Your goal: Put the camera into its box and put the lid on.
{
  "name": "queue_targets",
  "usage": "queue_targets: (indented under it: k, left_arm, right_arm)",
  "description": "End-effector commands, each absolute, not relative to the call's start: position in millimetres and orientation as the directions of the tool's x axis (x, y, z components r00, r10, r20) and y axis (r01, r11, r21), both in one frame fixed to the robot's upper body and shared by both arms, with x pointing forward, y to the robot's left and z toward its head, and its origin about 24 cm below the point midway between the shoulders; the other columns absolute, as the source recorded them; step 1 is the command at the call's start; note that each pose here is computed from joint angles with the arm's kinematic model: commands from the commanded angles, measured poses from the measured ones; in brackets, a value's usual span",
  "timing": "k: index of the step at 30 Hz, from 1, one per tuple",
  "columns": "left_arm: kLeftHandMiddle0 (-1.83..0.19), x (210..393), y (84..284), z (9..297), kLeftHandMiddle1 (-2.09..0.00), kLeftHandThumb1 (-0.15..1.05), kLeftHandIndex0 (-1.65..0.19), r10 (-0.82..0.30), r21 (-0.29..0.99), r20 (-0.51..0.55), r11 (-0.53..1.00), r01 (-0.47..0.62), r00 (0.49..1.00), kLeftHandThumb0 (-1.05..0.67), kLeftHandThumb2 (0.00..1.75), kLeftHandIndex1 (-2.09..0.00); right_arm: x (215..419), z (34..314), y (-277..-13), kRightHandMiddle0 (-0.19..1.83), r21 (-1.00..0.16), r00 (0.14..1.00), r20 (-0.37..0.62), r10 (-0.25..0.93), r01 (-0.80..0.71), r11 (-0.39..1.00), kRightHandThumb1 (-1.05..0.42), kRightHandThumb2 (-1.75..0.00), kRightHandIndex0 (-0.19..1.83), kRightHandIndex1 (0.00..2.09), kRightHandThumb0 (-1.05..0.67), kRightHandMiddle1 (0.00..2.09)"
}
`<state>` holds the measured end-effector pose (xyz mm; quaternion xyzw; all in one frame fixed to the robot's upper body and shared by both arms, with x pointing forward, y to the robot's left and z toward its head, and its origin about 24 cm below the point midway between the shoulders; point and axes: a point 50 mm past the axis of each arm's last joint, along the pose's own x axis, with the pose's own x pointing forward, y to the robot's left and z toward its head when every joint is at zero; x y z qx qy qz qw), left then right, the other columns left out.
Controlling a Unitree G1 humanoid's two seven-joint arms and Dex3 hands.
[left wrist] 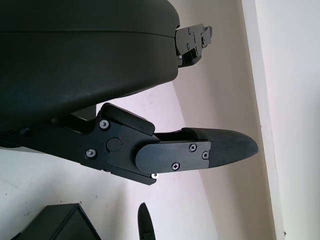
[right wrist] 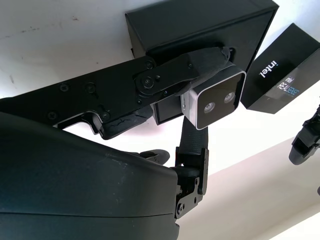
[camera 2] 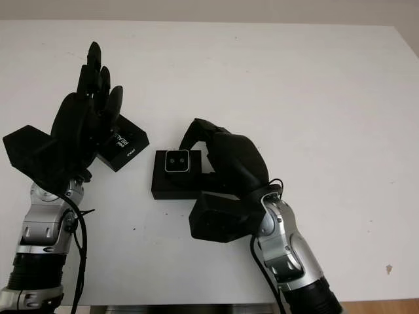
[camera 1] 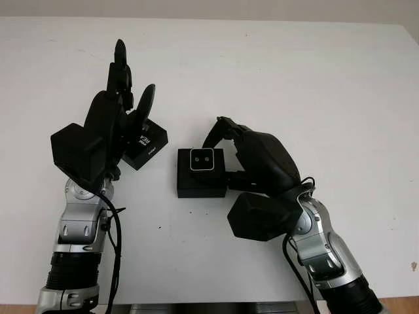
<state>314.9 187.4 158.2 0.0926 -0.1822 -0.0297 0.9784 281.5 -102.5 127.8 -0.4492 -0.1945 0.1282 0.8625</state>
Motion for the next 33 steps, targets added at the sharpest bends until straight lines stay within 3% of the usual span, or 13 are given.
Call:
queue_targets:
  k: [1, 18, 25, 27, 30, 32, 33]
  left_arm:
    - [0.19, 311.6, 187.2, 159.9, 0.0, 1.05, 0.19, -0.091, 0.192, 0.36, 0.981, 0.021, 0.928, -0.78, 0.48, 0.0]
    - [0.19, 311.3, 188.0, 159.4, 0.0, 1.05, 0.19, -0.099, 0.2, 0.362, 0.979, 0.026, 0.927, -0.78, 0.49, 0.0]
    - [0.19, 311.1, 188.2, 159.5, 0.0, 1.05, 0.19, -0.097, 0.199, 0.365, 0.98, 0.024, 0.926, -0.77, 0.49, 0.0]
    - [0.19, 311.2, 188.6, 159.4, 0.0, 1.05, 0.19, -0.099, 0.199, 0.363, 0.98, 0.027, 0.927, -0.77, 0.48, 0.0]
    - [0.19, 311.5, 188.5, 159.8, 0.0, 1.05, 0.19, -0.097, 0.198, 0.36, 0.98, 0.025, 0.928, -0.78, 0.48, 0.0]
    - [0.19, 311.7, 188.7, 160.0, 0.0, 1.05, 0.19, -0.095, 0.198, 0.358, 0.98, 0.024, 0.929, -0.77, 0.48, 0.0]
    - [0.19, 311.7, 188.8, 160.0, 0.0, 1.05, 0.19, -0.096, 0.199, 0.356, 0.98, 0.025, 0.929, -0.77, 0.48, 0.0]
  right_arm:
    - [278.6, 128.1, -101.6, 0.33, -0.827, 0.882, 0.219, 0.417, -0.058, 0.558, -1.05, -0.08, 0.34, 0.07, -0.37, 1.89]
    - [277.5, 125.7, -101.3, 0.34, -0.825, 0.886, 0.187, 0.425, -0.093, 0.558, -1.05, -0.07, 0.34, 0.06, -0.36, 1.83]
    - [277.7, 123.7, -102.2, 0.29, -0.868, 0.879, 0.125, 0.46, -0.128, 0.481, -1.05, -0.1, 0.31, 0.04, -0.41, 1.8]
    - [277.1, 125.3, -102.8, 0.08, -0.896, 0.872, 0.076, 0.484, -0.153, 0.416, -1.05, -0.09, 0.19, 0.02, -0.55, 1.47]
    - [276.1, 127.3, -102.7, 0.07, -0.92, 0.864, 0.039, 0.501, -0.165, 0.356, -1.03, -0.06, -0.01, 0.02, -0.72, 0.65]
    - [275.2, 129.1, -102.3, 0.07, -0.925, 0.862, 0.038, 0.505, -0.161, 0.345, -1.01, -0.05, -0.12, 0.01, -0.76, 0.33]
    - [274.9, 129.7, -102.2, 0.06, -0.926, 0.862, 0.04, 0.505, -0.158, 0.343, -1.01, -0.05, -0.15, 0.01, -0.77, 0.27]
